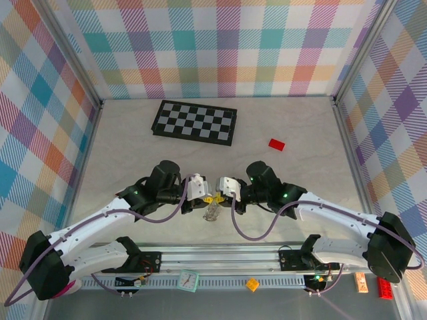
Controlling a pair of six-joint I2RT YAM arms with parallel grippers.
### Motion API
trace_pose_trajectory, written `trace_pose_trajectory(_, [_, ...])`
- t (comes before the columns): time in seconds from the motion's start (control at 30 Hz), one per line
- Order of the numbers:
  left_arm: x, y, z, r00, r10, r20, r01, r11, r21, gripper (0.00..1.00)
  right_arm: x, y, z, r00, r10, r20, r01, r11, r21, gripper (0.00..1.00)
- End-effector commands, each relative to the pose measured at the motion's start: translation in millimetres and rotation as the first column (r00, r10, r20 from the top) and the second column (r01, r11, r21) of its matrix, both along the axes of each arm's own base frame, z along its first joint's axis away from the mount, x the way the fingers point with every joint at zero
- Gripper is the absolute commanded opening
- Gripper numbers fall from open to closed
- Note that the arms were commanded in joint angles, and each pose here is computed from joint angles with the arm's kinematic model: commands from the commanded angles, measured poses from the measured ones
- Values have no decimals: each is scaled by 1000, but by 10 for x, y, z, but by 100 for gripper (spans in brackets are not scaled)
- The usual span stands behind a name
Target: Put the keys on the keyring
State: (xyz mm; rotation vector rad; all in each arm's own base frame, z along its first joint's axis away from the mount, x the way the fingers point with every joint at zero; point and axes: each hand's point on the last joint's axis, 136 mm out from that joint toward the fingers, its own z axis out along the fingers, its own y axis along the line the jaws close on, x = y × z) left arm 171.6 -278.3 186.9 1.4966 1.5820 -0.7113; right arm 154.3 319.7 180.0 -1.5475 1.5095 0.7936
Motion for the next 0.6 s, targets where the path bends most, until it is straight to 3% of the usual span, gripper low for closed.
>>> trace_pose_trajectory(0.0, [12, -95, 147, 999, -19, 31, 21, 998, -59, 17, -56, 112, 209, 998, 55, 18, -56, 997, 60, 0])
trace_pose_trajectory(0.1, [3, -99, 161, 999, -25, 35, 27, 998, -65, 8, -31, 99, 195, 999, 39, 25, -40, 998, 53, 0])
trace_pose_trajectory(0.2, [2, -72, 126, 999, -18, 31, 19, 999, -49, 0, 13, 34, 173, 999, -1, 49, -1, 999, 38, 15])
trace_pose_trajectory(0.27, [-6, -55, 109, 999, -17, 34, 18, 999, -40, 0, 35, -29, 136, 998, -27, 62, 27, 1000, 13, 20])
trace_pose_trajectory(0.57, [-5, -35, 90, 999, -10, 33, 11, 1000, -29, 0, 53, -137, -2, 997, -58, 55, 62, 996, -65, 26])
